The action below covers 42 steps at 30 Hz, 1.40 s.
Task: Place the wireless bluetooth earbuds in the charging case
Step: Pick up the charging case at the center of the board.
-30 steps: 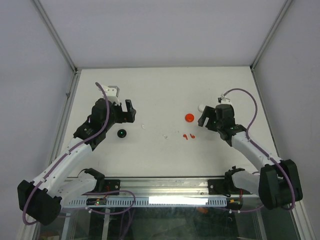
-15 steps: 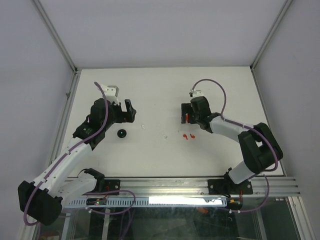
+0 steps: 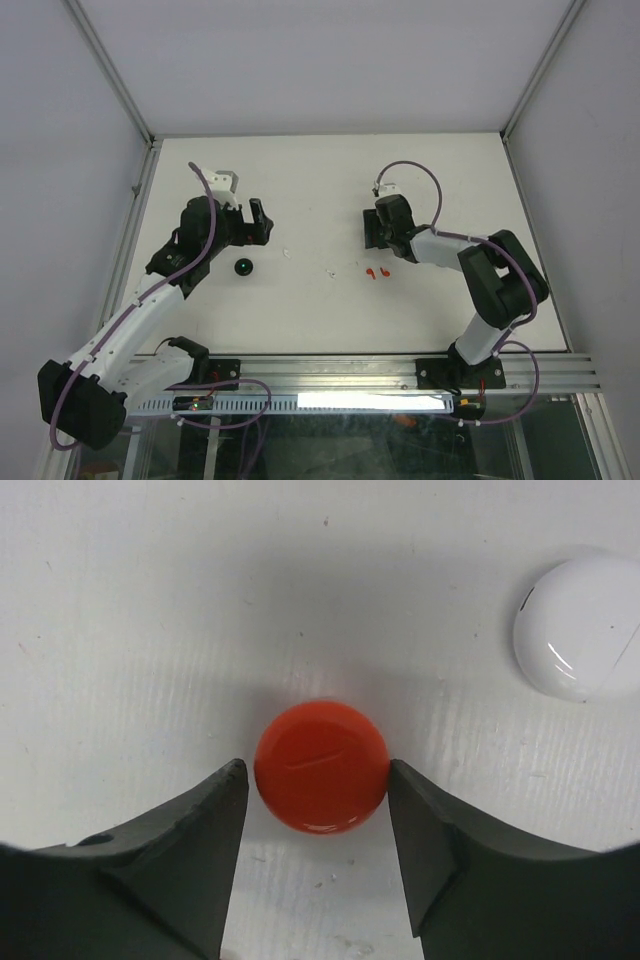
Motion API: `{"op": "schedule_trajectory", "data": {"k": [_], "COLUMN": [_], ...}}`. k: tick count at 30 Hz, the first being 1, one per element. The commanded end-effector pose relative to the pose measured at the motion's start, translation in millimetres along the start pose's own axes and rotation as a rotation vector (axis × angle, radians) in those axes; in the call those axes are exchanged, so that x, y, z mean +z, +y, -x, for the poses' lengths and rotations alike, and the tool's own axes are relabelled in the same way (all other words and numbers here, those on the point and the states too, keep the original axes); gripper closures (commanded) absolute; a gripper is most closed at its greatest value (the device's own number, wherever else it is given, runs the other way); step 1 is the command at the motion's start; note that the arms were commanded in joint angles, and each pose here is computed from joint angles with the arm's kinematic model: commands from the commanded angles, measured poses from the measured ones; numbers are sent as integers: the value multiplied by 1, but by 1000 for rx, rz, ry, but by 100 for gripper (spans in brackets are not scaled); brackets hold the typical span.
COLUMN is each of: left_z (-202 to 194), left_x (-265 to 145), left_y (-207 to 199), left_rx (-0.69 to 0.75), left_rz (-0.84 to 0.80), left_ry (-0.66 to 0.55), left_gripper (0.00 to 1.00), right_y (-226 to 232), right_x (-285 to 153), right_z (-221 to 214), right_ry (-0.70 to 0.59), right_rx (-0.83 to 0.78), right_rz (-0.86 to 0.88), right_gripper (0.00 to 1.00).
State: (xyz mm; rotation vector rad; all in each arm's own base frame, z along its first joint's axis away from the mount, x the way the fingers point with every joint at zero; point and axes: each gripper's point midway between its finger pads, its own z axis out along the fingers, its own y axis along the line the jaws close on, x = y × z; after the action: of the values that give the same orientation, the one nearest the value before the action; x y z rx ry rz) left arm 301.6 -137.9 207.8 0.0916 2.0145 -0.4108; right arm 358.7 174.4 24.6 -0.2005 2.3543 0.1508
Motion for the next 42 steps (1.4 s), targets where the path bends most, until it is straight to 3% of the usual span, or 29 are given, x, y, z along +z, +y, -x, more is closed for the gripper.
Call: {"op": "schedule_trajectory", "data": {"k": [1, 8, 24, 34, 42], "left_z": [9, 4, 4, -10, -21], "left_x": [1, 6, 10, 21, 23], "left_y": [-8, -19, -76, -108, -122], "left_rx": [-19, -34, -292, -357, -373], "left_rz": [-44, -104, -392, -487, -523], "left_ry": [-29, 6, 20, 85, 98], "left_gripper": [2, 2, 12, 23, 32], "right_y": [10, 19, 110, 175, 188], "right_x": [3, -10, -94, -143, -165], "right_z": [20, 22, 61, 68, 78], "right_ry": [-68, -90, -420, -618, -694], "right_rx": [-5, -15, -46, -220, -186], "right_rz": [35, 65, 395, 558, 606], "right_gripper": [43, 62, 62, 60, 60]}}
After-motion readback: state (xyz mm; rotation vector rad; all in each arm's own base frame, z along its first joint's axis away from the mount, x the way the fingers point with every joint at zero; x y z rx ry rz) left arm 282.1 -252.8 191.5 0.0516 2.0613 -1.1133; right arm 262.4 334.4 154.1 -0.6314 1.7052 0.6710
